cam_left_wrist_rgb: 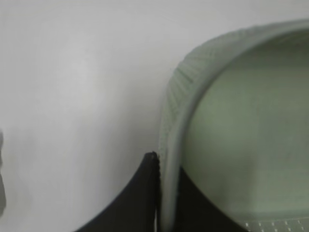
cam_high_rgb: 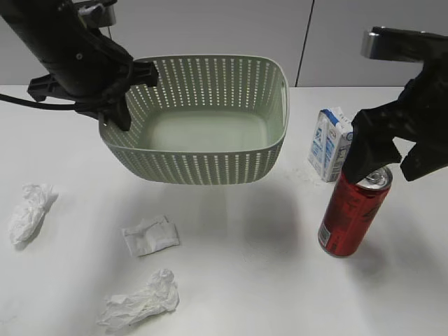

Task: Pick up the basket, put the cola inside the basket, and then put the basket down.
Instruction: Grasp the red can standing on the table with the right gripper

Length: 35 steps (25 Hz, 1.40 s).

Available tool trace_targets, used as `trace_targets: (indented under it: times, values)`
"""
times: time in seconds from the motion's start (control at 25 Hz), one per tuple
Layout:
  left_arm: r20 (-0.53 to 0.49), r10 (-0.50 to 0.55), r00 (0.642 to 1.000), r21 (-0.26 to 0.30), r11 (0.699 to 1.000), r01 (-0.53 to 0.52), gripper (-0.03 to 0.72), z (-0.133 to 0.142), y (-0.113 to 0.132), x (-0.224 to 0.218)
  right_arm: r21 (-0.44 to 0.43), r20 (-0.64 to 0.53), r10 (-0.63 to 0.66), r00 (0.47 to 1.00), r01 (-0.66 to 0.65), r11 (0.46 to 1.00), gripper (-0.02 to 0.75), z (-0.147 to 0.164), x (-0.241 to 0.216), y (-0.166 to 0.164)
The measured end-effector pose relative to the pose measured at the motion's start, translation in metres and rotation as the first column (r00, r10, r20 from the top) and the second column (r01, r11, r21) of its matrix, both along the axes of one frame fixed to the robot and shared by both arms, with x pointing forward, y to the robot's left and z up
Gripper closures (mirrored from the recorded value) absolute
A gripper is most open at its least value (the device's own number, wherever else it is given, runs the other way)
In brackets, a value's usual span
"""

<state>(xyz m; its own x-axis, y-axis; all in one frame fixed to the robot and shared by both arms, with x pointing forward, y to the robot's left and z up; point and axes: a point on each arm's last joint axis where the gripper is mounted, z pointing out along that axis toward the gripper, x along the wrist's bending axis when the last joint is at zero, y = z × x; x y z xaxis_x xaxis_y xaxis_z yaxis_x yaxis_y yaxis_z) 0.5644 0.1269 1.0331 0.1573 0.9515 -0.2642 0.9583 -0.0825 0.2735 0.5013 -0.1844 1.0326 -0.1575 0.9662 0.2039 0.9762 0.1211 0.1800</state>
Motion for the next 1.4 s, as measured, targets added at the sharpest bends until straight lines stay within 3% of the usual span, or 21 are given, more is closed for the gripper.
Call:
trace_targets:
  times: [0.4,0.84,1.0,1.12,1.4]
  values:
    - [-0.020,0.001,1.000,0.010,1.000,-0.001,0.690,-0.010,-0.002,0.003,0.009,0.070,-0.025,0.997,0.024,1.000,0.113,-0.012,0.016,0.004]
    - [-0.091,-0.001,0.996,0.043,0.999,0.005,0.690,-0.032,-0.004,0.008,-0.032,-0.038,-0.026,0.999,0.025,0.999,0.164,-0.045,0.027,0.008]
    - [-0.086,-0.001,0.996,0.045,0.999,0.005,0.690,-0.033,-0.004,0.009,-0.033,-0.042,-0.027,0.999,0.025,0.999,0.182,-0.047,0.027,0.008]
    - [-0.076,-0.001,0.997,0.044,0.999,0.004,0.690,-0.033,-0.004,0.009,-0.035,-0.043,-0.027,0.999,0.025,0.999,0.244,-0.047,0.027,0.008]
    - [-0.066,-0.004,0.998,0.054,0.999,0.008,0.690,-0.033,-0.003,0.010,-0.032,-0.037,-0.012,0.999,0.011,0.999,0.244,-0.037,0.025,0.008]
